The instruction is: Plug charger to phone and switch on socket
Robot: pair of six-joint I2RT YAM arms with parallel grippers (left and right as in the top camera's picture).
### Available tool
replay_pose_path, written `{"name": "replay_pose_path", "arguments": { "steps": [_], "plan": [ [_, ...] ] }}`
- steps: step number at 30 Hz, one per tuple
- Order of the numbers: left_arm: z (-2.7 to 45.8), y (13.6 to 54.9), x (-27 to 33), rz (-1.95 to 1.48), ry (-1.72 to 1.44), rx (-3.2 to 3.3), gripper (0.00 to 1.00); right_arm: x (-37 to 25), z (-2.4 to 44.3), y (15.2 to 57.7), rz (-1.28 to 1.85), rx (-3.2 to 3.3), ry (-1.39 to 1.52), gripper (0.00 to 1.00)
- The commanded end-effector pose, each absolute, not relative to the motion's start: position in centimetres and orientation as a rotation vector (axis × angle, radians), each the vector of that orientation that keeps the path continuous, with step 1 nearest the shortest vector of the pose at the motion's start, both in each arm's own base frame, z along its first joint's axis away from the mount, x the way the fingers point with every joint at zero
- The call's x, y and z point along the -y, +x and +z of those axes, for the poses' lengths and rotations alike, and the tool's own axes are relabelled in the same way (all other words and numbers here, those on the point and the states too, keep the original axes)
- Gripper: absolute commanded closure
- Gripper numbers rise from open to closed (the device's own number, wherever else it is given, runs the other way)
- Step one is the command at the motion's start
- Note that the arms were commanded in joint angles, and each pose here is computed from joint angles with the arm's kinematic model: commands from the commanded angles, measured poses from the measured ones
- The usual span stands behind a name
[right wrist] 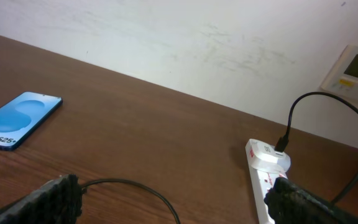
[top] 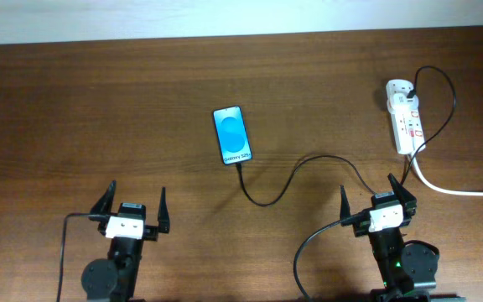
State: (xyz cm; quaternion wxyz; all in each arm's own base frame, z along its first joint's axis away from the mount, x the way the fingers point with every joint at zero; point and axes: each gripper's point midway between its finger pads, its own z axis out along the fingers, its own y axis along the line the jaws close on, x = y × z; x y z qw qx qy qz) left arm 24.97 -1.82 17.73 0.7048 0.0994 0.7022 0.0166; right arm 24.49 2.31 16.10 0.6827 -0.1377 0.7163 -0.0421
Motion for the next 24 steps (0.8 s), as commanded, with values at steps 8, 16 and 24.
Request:
{"name": "replay_pose_path", "arguments": {
  "steps": [8,16,24],
  "plan": [
    [16.0,24.5,1.7,0.049,0.224,-1.620,0.01,-2.6,15.9,24.4,-0.078,-1.604,-0.317,0.02],
    [16.0,24.5,1.7,0.049,0.224,-1.620,0.01,-2.6,15.9,24.4,-0.078,-1.604,-0.317,0.02],
    [16.0,24.5,1.7,0.049,0.224,-1.620,0.01,-2.6,15.9,24.4,-0.078,-1.604,-0.317,0.02]
  ]
}}
